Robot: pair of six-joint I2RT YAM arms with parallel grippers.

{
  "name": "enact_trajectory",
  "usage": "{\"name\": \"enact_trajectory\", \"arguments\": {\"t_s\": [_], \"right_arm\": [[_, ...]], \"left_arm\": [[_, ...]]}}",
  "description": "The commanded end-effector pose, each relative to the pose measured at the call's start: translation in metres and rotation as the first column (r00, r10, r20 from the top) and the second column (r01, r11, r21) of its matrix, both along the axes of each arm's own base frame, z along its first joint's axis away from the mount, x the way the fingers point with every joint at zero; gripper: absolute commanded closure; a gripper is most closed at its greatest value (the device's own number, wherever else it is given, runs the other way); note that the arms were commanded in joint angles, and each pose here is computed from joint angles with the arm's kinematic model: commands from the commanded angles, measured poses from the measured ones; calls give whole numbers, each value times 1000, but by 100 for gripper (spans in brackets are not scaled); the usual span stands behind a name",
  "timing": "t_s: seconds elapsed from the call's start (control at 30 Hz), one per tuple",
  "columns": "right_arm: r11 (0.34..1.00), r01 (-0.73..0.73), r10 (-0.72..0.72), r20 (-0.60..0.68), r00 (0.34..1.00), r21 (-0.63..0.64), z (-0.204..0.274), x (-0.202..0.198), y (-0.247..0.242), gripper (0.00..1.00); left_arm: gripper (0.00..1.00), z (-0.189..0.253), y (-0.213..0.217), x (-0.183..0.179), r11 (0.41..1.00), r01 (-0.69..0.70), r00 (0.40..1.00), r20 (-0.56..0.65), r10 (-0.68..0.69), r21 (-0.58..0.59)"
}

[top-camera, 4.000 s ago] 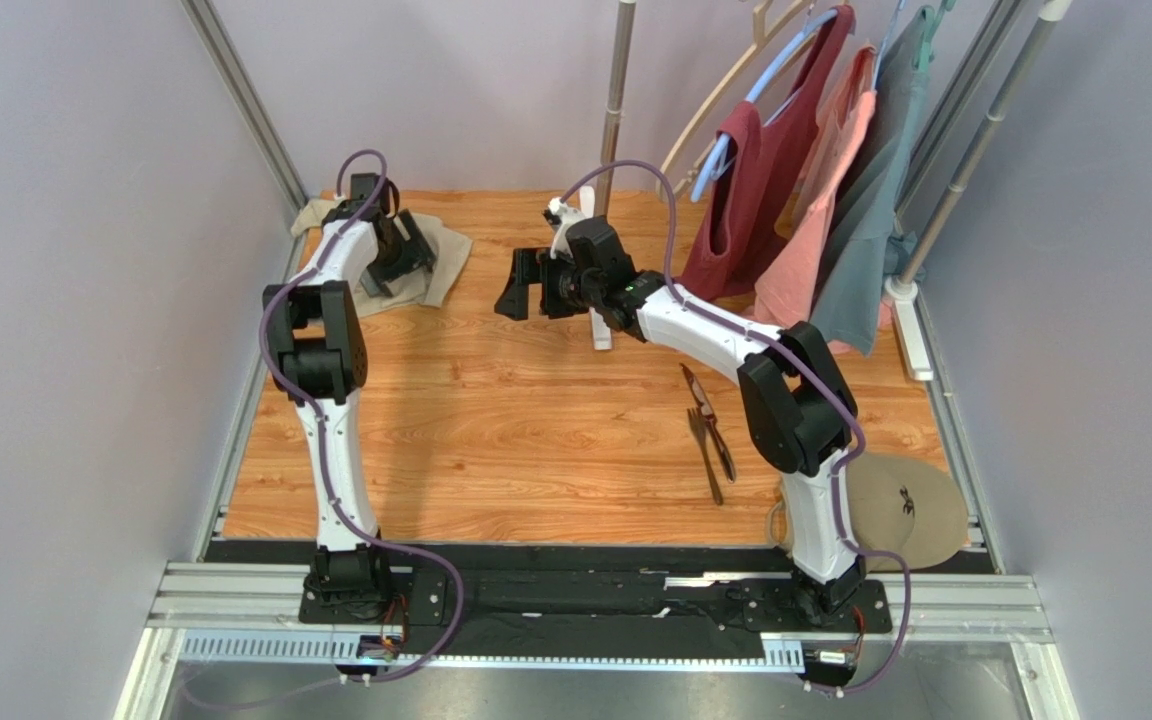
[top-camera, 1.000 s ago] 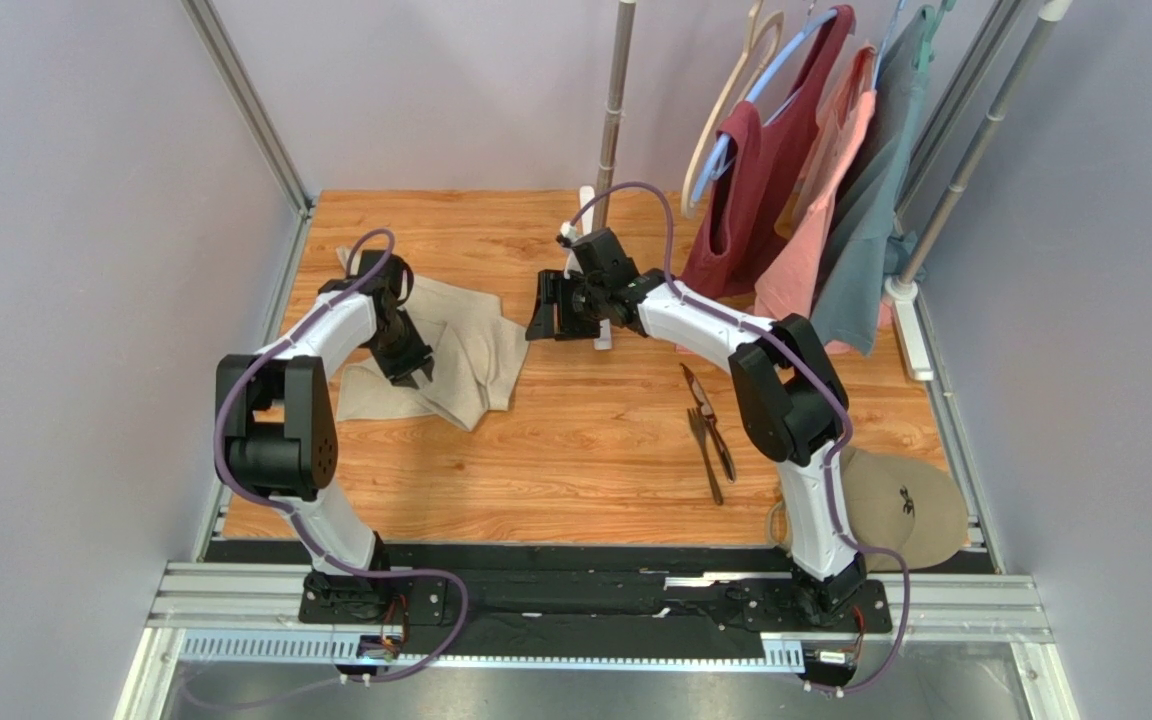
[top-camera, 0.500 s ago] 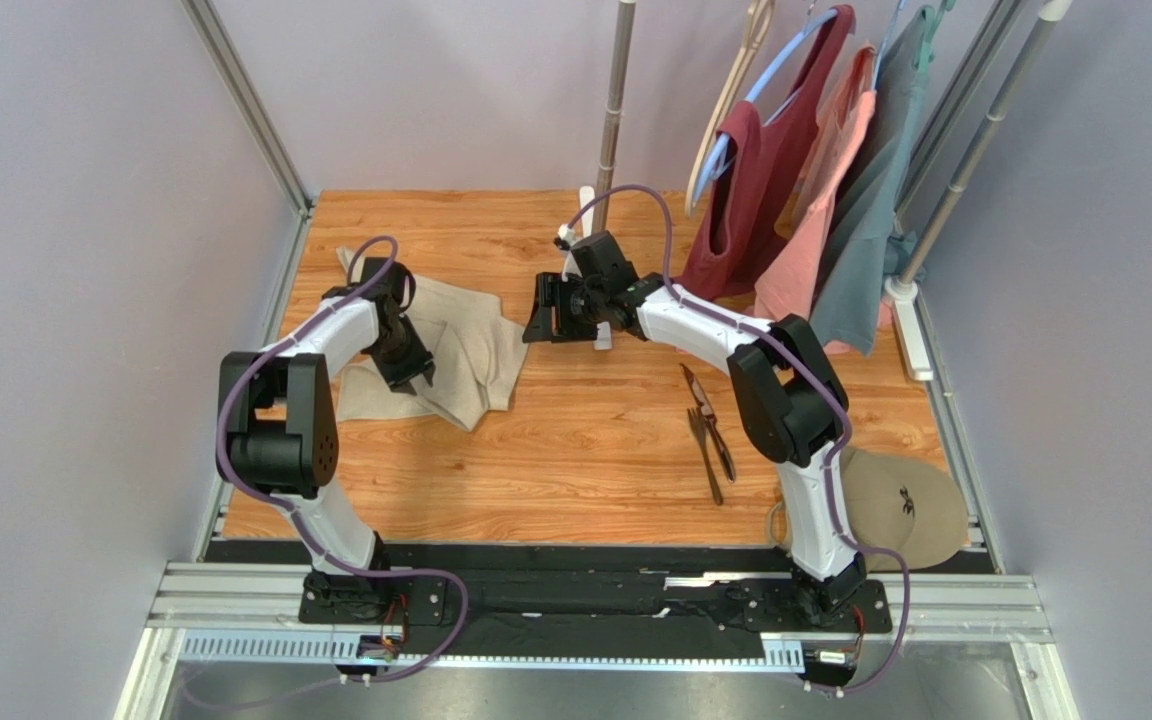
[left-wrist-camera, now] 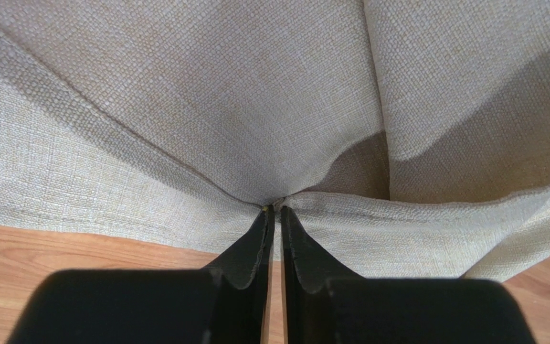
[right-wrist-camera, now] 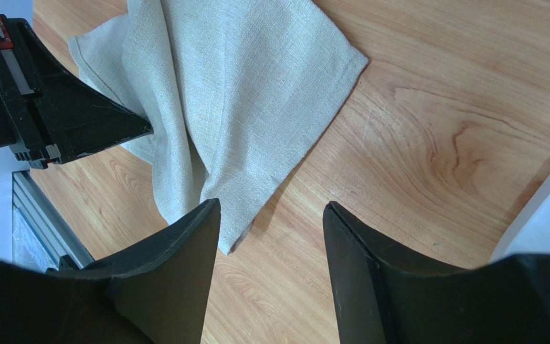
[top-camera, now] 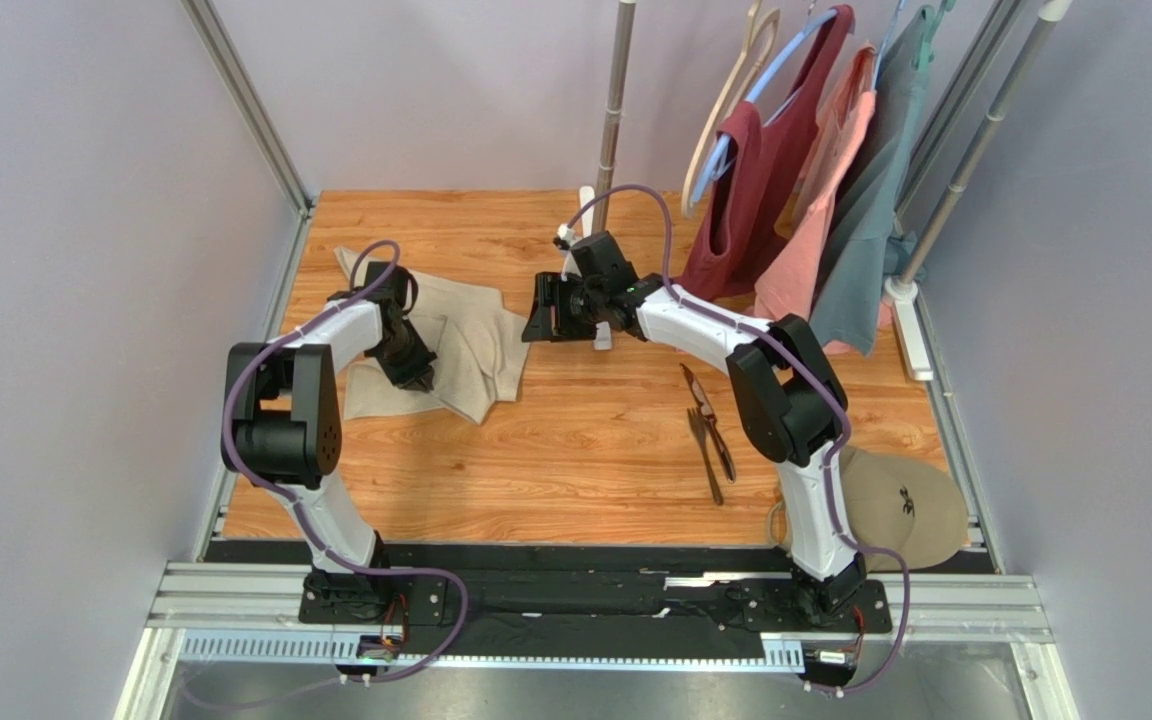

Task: Fold the napkin into a case and place the utensils inside
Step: Pick up the crumpled napkin from the corner of the board.

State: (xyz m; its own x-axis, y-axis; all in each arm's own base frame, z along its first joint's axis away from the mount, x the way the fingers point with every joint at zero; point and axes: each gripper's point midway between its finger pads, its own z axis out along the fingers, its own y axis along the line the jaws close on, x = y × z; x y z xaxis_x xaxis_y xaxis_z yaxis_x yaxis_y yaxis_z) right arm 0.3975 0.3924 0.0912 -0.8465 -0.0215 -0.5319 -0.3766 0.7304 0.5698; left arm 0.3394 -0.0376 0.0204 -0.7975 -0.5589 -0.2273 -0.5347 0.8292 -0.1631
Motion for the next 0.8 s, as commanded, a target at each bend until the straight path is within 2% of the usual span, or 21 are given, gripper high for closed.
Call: {"name": "enact_trajectory", "arguments": {"t_s": [0.0,0.07,0.1,0.17,0.2,0.33,0.53,0.77], "right_arm": [[1000,0,-1,65,998,19,9,19,12,41],[1000,20,-20,97,995,1,12,33,14,39],[999,30,-27,84,996,-25,-2,36,13,39],[996,71,-65,111,992,-49,-1,51,15,39],[993,79,-72,84,994,-88,-19,52,13,39],[971,135,-113,119,986,-196,-33,68,10,38],[924,169,-84,250,965,-344,-39,76,13,40],[883,135,-3,283,959,-450,-56,68,17,47]], "left_arm": [[91,19,6,5,1000,-4,997,81,1,30],[99,23,9,3,999,-7,996,89,3,47],[100,28,9,3,999,-4,995,103,0,46],[100,29,8,0,999,0,994,107,-4,43],[100,35,7,-1,999,-1,992,124,-4,39],[100,47,2,-6,999,22,987,161,-28,35],[100,64,-5,-15,999,31,980,193,-35,28],[100,81,-5,-21,999,21,972,233,-27,28]]}}
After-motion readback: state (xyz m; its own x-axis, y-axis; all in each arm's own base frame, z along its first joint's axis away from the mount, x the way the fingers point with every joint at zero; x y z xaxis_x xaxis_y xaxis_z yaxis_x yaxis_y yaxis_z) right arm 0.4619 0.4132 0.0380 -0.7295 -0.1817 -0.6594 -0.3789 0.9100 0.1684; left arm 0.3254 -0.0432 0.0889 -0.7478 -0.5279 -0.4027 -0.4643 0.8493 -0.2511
